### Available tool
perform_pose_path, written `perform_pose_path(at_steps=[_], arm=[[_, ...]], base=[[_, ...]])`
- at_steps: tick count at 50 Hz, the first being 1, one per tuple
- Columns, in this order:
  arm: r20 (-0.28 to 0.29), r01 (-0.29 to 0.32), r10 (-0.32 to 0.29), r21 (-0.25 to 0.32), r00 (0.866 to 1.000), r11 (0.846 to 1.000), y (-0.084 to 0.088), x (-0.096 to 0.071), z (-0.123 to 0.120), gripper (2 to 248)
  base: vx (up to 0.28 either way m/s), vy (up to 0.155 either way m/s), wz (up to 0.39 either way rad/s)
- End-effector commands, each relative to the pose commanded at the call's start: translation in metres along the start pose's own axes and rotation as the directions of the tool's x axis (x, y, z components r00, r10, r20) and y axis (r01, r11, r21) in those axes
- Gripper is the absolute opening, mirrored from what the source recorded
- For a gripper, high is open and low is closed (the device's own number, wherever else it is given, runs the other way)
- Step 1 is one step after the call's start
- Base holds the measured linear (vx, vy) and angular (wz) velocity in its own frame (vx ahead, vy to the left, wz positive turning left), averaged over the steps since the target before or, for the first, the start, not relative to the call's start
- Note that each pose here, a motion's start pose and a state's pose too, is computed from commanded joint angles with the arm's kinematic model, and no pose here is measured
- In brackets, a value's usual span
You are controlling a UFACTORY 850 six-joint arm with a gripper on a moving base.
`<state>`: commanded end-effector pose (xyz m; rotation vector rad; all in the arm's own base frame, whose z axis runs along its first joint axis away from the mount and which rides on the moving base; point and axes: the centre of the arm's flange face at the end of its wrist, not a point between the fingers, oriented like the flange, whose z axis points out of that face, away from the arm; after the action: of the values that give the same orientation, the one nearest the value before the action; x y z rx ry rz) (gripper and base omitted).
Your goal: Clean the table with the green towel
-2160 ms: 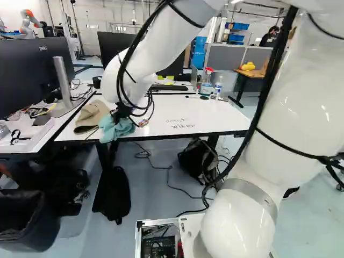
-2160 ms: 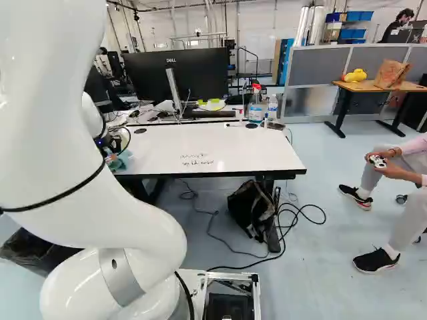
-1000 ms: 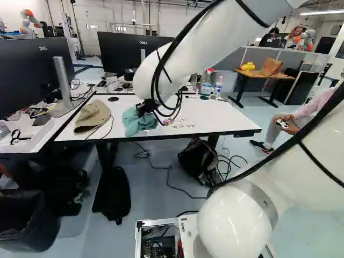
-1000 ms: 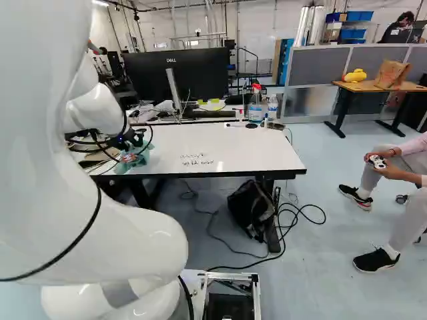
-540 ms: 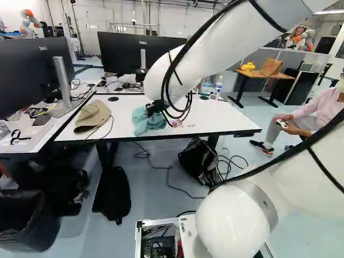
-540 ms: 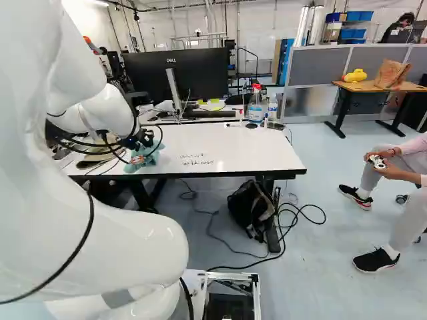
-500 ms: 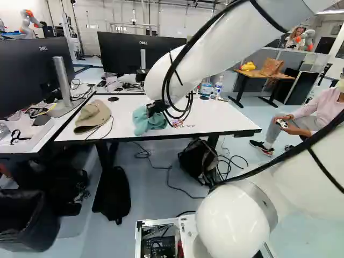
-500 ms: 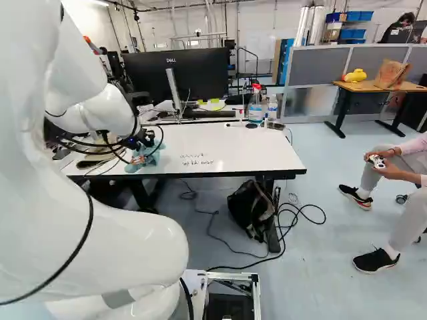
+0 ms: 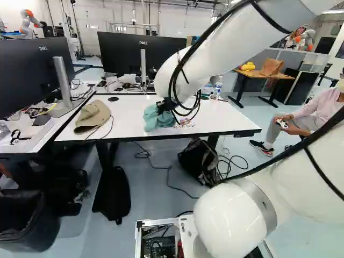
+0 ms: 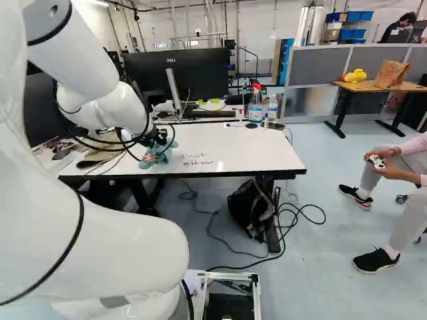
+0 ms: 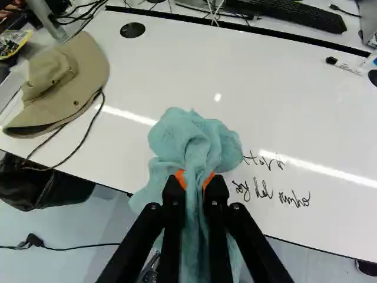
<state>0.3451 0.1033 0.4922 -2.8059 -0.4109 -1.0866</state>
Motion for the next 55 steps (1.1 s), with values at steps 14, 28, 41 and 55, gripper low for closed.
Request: perform_pose_path(at_steps=[14,28,41,55], arm=[[0.002,-0.046,0.046,-0.042,0.999,0.998,0.023,0.003,0.003,46],[0.002,-0.091,0.092,-0.083,0.996,0.992,0.046,0.007,0.005,46],[0.001,-0.132,0.133,-0.120,0.991,0.984,0.068,0.011,0.008,46],[0.006,-0.173,0.177,-0.158,0.984,0.972,0.091,0.015,0.011,46]], base=[[0.000,0.000,0.000],[0.000,0.000,0.000],[0.000,0.000,0.000],[0.000,0.000,0.000]])
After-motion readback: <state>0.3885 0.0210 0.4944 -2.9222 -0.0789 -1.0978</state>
